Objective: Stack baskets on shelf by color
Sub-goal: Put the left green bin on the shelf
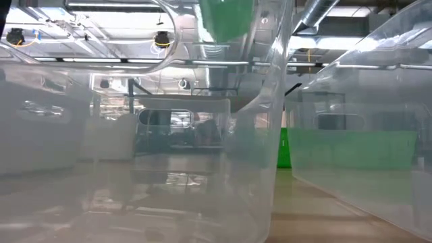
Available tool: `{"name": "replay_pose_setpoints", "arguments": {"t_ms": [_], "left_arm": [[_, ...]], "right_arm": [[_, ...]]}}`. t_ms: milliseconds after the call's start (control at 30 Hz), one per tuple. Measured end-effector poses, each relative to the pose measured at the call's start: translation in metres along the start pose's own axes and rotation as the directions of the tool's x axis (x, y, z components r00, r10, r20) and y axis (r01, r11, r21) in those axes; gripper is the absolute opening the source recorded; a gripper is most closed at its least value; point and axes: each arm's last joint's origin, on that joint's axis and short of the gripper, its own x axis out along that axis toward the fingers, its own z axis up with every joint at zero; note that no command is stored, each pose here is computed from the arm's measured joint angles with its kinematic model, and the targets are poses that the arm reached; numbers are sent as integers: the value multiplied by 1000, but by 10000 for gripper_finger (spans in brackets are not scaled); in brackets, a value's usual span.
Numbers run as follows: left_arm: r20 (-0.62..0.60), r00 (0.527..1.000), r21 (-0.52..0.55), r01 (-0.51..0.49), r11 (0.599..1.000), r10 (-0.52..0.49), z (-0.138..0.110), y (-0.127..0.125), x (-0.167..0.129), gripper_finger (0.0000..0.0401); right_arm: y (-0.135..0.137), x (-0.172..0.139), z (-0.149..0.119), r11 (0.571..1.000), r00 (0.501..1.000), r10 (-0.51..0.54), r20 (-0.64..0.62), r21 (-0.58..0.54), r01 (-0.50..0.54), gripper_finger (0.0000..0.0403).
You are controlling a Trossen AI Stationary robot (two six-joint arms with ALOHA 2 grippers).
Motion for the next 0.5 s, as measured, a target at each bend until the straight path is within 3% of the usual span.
{"name": "replay_pose_setpoints", "arguments": {"t_ms": [100,333,433,500], "left_arm": [[-64,993,76,-98,992,103,-6,19,2,0],[-246,948,122,-179,976,205,-24,74,24,0],[-269,951,26,-148,989,149,-37,103,31,0],[-357,926,10,-130,991,125,-54,117,39,0]], "right_arm": [[-2,-6,3,999,999,-5,48,-38,7,201],[-7,-6,10,999,996,-32,85,-40,35,201],[-8,-2,11,997,995,-47,82,-54,51,201],[-8,-2,11,995,996,-51,77,-86,58,201]]}}
